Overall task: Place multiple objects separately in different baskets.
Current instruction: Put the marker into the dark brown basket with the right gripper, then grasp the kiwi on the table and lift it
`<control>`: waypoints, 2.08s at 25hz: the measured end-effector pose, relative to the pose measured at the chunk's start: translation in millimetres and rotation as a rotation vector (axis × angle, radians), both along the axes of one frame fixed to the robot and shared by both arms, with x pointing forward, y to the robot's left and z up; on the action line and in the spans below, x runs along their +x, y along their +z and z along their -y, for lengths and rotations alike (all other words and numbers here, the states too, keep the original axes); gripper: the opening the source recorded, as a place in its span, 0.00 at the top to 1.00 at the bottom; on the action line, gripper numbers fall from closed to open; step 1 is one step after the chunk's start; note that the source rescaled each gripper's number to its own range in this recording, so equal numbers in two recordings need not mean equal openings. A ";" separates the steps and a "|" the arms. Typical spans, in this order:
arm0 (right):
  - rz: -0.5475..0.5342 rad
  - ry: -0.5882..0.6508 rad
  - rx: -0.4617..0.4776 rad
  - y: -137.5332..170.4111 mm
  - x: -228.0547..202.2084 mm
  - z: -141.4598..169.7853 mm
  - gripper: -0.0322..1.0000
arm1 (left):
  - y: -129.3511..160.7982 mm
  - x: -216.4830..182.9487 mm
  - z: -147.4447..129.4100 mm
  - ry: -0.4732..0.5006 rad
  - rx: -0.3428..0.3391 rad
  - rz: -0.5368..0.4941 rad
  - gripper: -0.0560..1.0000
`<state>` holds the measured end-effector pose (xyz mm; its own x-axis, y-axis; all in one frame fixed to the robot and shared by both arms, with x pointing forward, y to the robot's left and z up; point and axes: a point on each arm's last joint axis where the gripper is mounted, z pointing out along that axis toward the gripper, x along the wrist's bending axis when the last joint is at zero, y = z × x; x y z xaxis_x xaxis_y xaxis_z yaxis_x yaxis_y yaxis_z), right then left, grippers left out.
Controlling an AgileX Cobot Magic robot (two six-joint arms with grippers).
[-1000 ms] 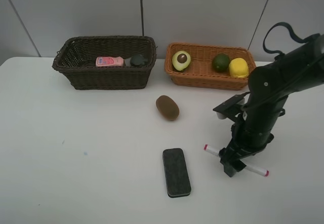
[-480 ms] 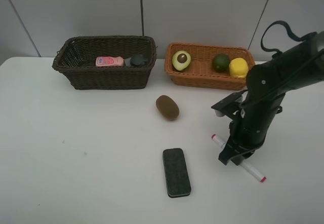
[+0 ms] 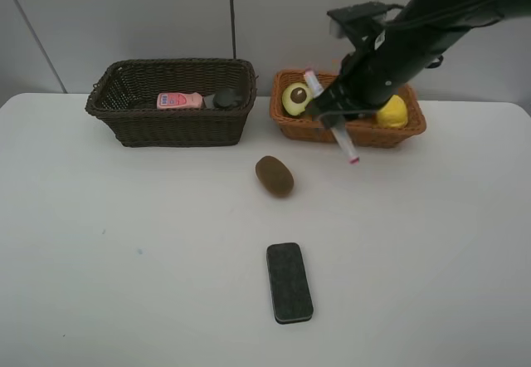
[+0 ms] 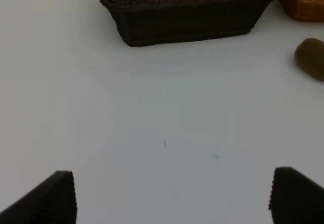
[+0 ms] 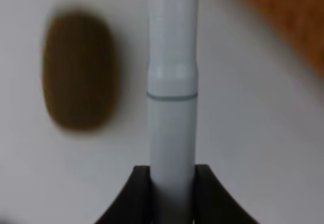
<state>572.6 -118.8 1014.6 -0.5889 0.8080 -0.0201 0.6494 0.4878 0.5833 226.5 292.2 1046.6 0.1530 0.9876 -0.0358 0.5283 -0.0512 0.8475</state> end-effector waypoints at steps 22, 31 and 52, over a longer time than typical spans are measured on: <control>0.466 -0.131 0.459 -51.5 125.6 -138.6 0.30 | 0.0 0.0 0.0 0.000 0.000 0.000 0.00; 0.315 -0.088 0.464 -43.2 115.8 -142.0 0.00 | 0.0 0.0 0.0 0.000 0.000 0.000 0.00; -0.289 0.121 -0.191 20.6 33.3 -84.9 0.00 | 0.0 0.0 0.0 0.000 0.000 0.000 0.00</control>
